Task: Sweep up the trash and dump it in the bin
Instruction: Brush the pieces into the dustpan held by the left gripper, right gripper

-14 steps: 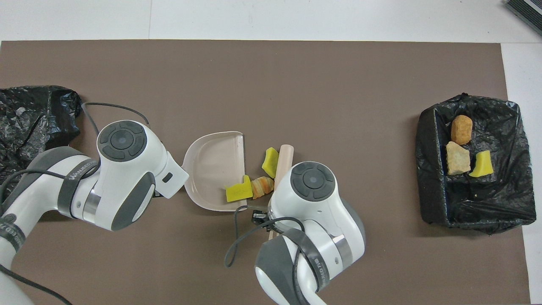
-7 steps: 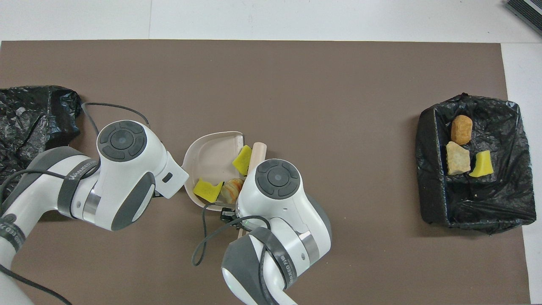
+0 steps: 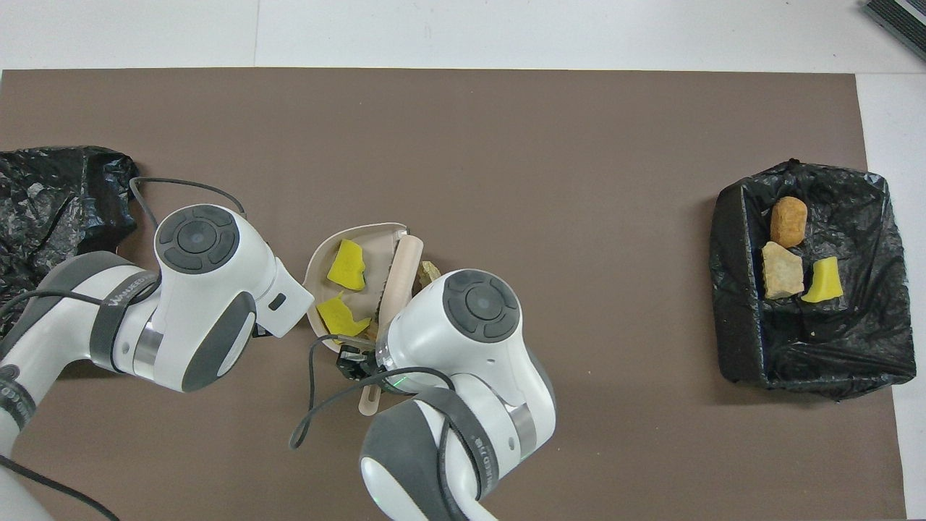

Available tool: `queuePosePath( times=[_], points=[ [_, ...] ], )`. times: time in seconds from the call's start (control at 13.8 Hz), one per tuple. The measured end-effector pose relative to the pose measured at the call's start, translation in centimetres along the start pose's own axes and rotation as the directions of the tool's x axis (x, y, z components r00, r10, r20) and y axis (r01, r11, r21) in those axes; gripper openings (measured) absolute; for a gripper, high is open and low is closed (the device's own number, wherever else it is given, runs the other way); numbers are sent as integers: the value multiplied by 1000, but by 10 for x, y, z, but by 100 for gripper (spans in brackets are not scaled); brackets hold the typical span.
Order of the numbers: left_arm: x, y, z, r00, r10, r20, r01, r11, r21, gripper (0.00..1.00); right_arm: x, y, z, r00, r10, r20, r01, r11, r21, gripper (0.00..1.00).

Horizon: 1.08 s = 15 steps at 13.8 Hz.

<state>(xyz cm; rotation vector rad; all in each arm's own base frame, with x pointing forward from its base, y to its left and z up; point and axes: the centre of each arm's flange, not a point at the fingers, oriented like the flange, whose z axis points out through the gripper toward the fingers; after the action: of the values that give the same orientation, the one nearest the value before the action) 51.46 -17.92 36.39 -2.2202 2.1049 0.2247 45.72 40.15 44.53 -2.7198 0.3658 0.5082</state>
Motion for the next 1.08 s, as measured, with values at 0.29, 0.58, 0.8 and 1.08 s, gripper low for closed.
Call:
queuePosePath(
  times=[0.29,0.58,0.8,1.08],
  points=[
    [0,0,0,1000,-1,-1,1,1000,1,31,-3,51,18,991,-134,7,132,970,-206,26],
    [0,0,0,1000,-1,-1,1,1000,2,31,1,92,67,974,-222,50,226,921,-317,26],
    [0,0,0,1000,-1,-2,1,1000,2,31,-18,67,93,955,-295,25,288,905,-312,26],
    [-1,0,1,1000,-1,-2,1,1000,3,31,-45,22,126,943,-331,-23,313,910,-271,26]
  ],
)
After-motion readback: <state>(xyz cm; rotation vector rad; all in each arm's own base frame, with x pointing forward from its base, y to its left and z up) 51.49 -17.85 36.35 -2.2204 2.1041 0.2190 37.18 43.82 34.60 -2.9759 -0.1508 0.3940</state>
